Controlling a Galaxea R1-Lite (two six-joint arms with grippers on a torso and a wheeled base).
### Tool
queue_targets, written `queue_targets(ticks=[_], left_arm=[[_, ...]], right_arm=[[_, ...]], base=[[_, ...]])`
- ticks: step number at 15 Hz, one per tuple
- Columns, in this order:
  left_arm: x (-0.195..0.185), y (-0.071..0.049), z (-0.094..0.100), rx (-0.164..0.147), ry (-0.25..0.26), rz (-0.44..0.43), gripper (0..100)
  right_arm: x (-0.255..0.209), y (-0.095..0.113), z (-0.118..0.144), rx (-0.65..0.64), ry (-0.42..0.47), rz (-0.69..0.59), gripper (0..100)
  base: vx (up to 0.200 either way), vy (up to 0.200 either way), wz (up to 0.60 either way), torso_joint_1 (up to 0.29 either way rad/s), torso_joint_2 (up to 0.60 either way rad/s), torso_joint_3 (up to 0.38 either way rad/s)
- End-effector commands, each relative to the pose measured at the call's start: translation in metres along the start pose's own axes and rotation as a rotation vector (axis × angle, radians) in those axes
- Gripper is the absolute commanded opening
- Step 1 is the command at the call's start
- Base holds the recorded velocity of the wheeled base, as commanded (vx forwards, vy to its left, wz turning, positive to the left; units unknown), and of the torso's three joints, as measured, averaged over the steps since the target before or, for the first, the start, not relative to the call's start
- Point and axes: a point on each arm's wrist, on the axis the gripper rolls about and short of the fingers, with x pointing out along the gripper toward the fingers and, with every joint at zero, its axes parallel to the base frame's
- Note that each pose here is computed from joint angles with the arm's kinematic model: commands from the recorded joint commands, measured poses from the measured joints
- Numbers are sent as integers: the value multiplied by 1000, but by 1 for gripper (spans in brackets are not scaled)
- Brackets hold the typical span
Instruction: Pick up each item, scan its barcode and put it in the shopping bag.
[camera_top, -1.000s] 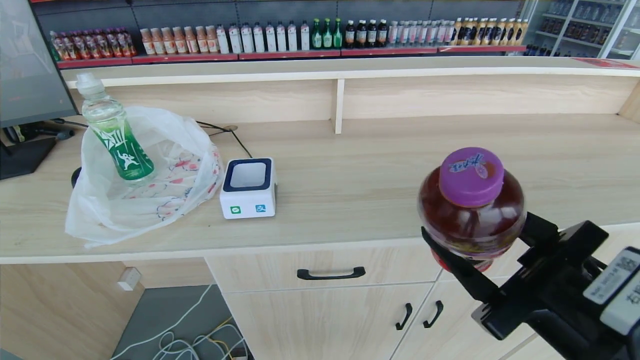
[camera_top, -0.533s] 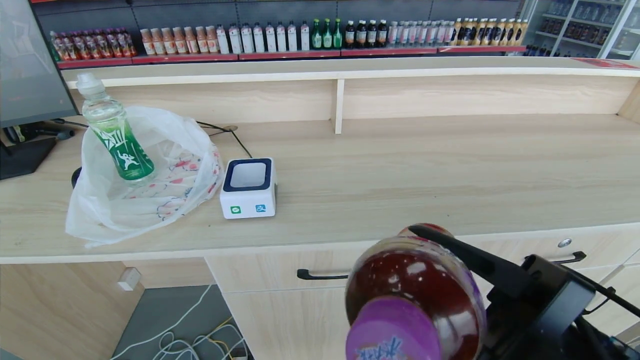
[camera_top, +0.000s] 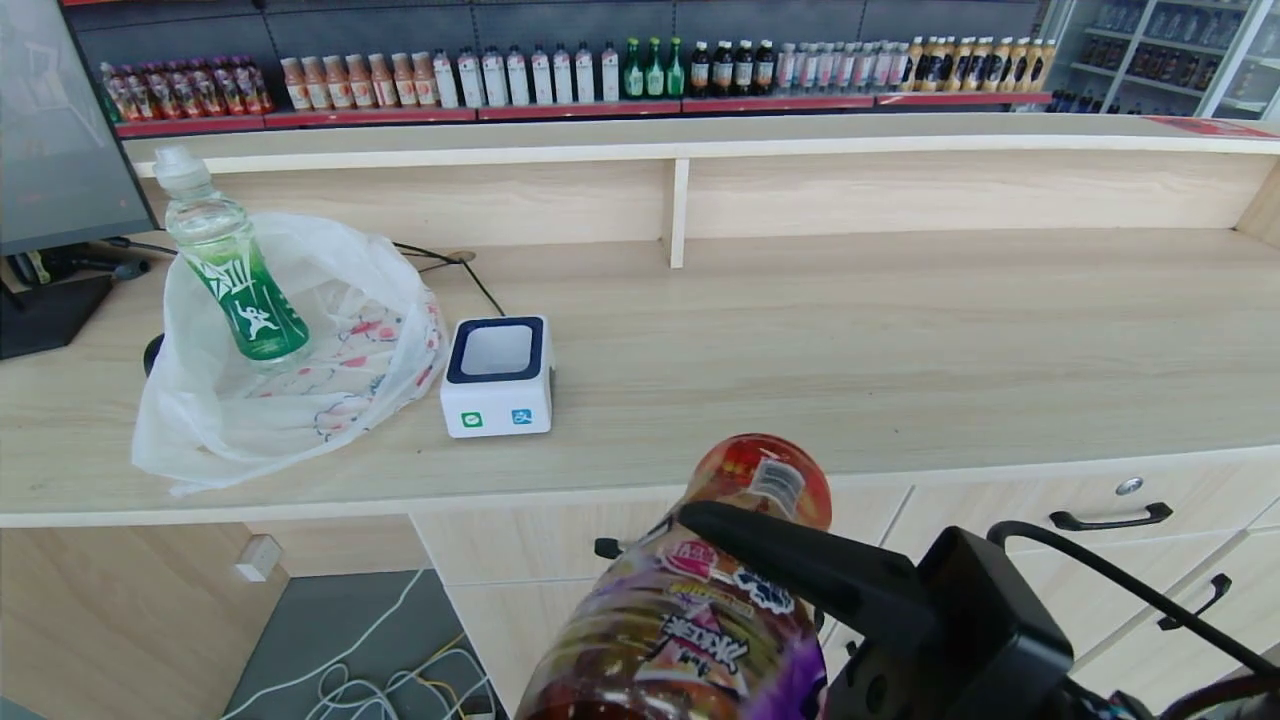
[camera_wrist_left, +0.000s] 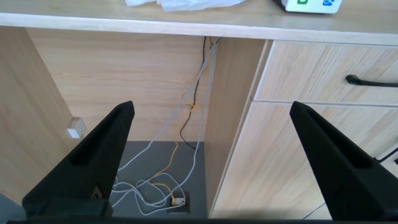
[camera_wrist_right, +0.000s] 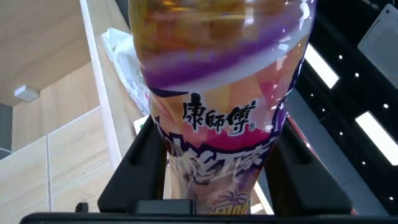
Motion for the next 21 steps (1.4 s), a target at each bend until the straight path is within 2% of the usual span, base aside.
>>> queue_targets(ticks=[1, 2, 5, 6, 9, 12, 14, 17, 19, 21], left_arm=[[0, 0, 0, 0, -1, 0, 100], [0, 0, 0, 0, -1, 2, 100], [0, 0, 0, 0, -1, 2, 100], [0, 0, 0, 0, -1, 0, 100], [0, 0, 0, 0, -1, 2, 100], [0, 0, 0, 0, -1, 2, 100], [0, 0, 0, 0, -1, 0, 100], [0, 0, 0, 0, -1, 0, 100], [0, 0, 0, 0, -1, 0, 100], [0, 0, 0, 0, -1, 0, 100]], right_arm=[[2, 0, -2, -30, 6, -2, 0], [3, -3, -2, -89, 5, -17, 0], [4, -5, -2, -119, 5, -25, 0], [6, -9, -3, -194, 7, -42, 0], [5, -14, -1, -285, -2, -62, 0], [3, -17, 0, -331, -3, -74, 0], [1, -24, 3, -465, -1, -102, 0], [0, -26, 3, -486, 0, -109, 0], [-1, -32, 9, -609, -7, -137, 0], [-1, -32, 11, -626, -12, -143, 0]], base=[[0, 0, 0, 0, 0, 0], [0, 0, 0, 0, 0, 0], [0, 0, 0, 0, 0, 0], [0, 0, 0, 0, 0, 0], [0, 0, 0, 0, 0, 0], [0, 0, 0, 0, 0, 0], [0, 0, 0, 0, 0, 0], [0, 0, 0, 0, 0, 0], [0, 0, 0, 0, 0, 0], [0, 0, 0, 0, 0, 0]])
